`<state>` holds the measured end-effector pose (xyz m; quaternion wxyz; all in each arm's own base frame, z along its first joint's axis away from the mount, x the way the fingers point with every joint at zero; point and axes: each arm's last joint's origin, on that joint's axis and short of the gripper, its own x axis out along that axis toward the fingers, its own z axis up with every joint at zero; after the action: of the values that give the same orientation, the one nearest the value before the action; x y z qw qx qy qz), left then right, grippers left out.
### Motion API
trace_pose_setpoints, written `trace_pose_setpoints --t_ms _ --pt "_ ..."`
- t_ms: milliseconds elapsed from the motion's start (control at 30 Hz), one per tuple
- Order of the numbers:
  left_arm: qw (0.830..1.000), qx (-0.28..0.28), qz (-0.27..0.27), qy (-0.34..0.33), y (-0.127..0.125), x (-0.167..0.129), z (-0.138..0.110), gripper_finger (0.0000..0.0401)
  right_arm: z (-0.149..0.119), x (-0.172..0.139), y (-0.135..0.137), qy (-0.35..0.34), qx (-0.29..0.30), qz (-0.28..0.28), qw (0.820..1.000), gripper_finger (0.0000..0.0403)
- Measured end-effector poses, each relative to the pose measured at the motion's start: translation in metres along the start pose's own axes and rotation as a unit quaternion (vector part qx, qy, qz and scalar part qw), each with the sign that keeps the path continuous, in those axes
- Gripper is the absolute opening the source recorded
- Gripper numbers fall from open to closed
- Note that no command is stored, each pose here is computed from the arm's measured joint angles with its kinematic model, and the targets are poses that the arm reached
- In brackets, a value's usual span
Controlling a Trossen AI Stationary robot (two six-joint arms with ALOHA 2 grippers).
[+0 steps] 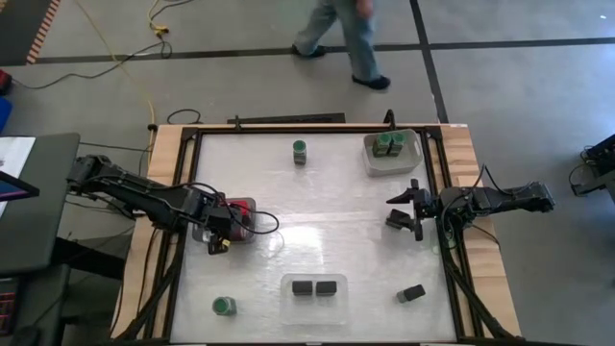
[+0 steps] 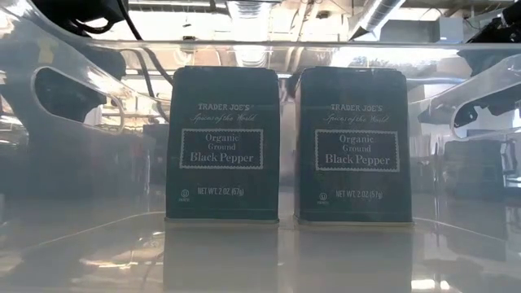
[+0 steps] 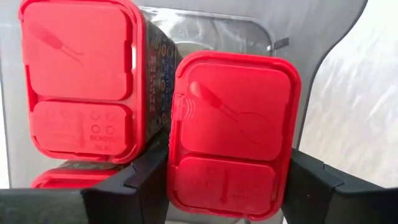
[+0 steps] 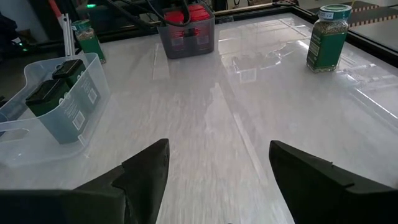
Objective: Sort spices by type
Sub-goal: Put the red seasoning can into the black bin
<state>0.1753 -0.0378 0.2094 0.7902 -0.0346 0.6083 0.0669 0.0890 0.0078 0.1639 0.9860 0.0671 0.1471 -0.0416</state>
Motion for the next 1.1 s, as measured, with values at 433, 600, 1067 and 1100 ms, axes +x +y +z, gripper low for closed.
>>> trace_pose_setpoints --t_ms 433,600,1067,1100 --pt "1.000 -0.002 -0.007 -0.019 -0.0014 -0.0001 0.0037 0.0235 0.0000 0.0000 0.0000 0.000 0.000 0.000 1.000 0.0302" --pt "1.000 -0.010 -0.004 -0.022 -0.0013 -0.0001 0.0041 0.0236 0.0001 0.0000 0.0000 0.000 0.000 0.000 1.000 0.0302" --pt "0.999 -0.033 0.005 -0.024 -0.0007 -0.0001 0.0040 0.0237 0.0000 0.0000 0.0000 0.000 0.000 0.000 1.000 0.0302" --pt "0.999 -0.033 0.005 -0.024 -0.0007 -0.0001 0.0040 0.0237 0.0000 0.0000 0.0000 0.000 0.000 0.000 1.000 0.0302"
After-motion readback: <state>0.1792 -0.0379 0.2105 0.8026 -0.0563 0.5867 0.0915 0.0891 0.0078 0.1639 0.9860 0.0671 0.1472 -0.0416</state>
